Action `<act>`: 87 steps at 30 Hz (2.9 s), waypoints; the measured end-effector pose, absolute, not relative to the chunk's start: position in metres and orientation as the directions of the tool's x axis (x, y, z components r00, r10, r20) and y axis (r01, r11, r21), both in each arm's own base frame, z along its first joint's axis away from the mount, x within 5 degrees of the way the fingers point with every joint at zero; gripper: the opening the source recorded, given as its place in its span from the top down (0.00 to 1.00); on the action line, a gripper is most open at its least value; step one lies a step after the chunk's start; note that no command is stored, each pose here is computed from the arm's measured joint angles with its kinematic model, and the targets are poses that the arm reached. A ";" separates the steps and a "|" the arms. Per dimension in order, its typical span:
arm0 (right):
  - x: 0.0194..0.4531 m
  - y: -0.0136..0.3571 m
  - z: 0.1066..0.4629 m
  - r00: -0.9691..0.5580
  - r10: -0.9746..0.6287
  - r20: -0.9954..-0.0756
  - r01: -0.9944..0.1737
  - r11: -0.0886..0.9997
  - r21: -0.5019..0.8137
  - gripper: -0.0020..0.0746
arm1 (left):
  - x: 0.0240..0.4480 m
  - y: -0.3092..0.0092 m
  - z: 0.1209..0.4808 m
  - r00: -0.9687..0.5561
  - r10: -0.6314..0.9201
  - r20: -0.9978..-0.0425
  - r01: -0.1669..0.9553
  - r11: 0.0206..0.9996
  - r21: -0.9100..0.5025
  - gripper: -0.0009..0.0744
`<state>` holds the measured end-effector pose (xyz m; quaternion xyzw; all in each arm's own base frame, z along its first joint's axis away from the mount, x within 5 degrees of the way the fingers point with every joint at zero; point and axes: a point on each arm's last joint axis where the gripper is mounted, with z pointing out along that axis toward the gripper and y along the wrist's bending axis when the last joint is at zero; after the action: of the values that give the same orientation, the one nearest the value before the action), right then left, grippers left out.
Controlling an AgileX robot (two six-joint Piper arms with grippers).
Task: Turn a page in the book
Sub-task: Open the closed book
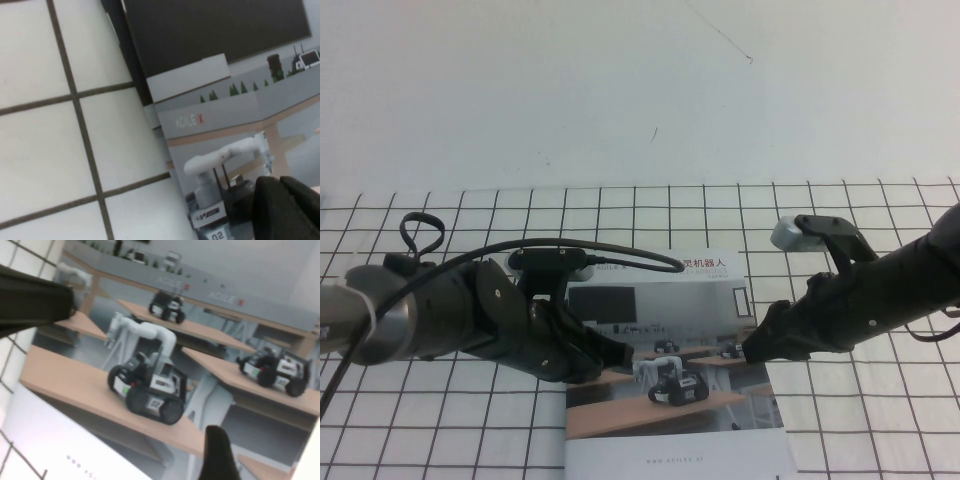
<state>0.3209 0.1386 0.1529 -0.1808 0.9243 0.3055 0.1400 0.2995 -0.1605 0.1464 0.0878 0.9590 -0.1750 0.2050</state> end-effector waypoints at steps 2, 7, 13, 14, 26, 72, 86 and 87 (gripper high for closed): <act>0.321 0.138 0.151 -0.899 -0.247 -0.361 -0.412 0.757 0.507 0.41 | 0.299 -0.160 0.150 -0.897 0.095 -0.432 0.243 0.922 -0.301 0.99; 0.322 0.138 0.134 -0.917 -0.250 -0.312 -0.384 0.767 0.514 0.41 | 0.298 -0.157 0.168 -0.876 0.092 -0.474 0.260 0.916 -0.304 0.99; 0.322 0.138 0.127 -0.922 -0.252 -0.294 -0.375 0.769 0.518 0.41 | 0.306 -0.130 0.175 -0.882 0.052 -0.468 0.206 0.937 -0.283 0.99; 0.322 0.138 0.127 -0.922 -0.252 -0.294 -0.375 0.769 0.518 0.41 | 0.307 -0.125 0.174 -0.885 0.046 -0.462 0.195 0.940 -0.280 0.99; 0.323 0.139 0.128 -0.927 -0.233 -0.293 -0.361 0.767 0.530 0.41 | 0.302 -0.129 0.173 -0.905 0.060 -0.422 0.203 0.932 -0.302 0.99; 0.323 0.144 0.124 -0.932 -0.221 -0.287 -0.353 0.727 0.589 0.41 | 0.303 -0.137 0.145 -0.930 0.099 -0.353 0.209 0.934 -0.289 0.99; 0.322 0.151 0.129 -0.926 -0.219 -0.309 -0.374 0.657 0.655 0.41 | 0.303 -0.137 0.145 -0.930 0.099 -0.353 0.209 0.934 -0.289 0.99; 0.322 0.152 0.130 -0.926 -0.214 -0.312 -0.374 0.642 0.670 0.41 | 0.303 -0.137 0.145 -0.930 0.099 -0.353 0.209 0.934 -0.289 0.99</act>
<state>0.3216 0.1520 0.1304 -0.1633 0.9002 0.3906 0.1022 0.3028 -0.1366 0.1454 0.0796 0.9688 -0.1631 0.1690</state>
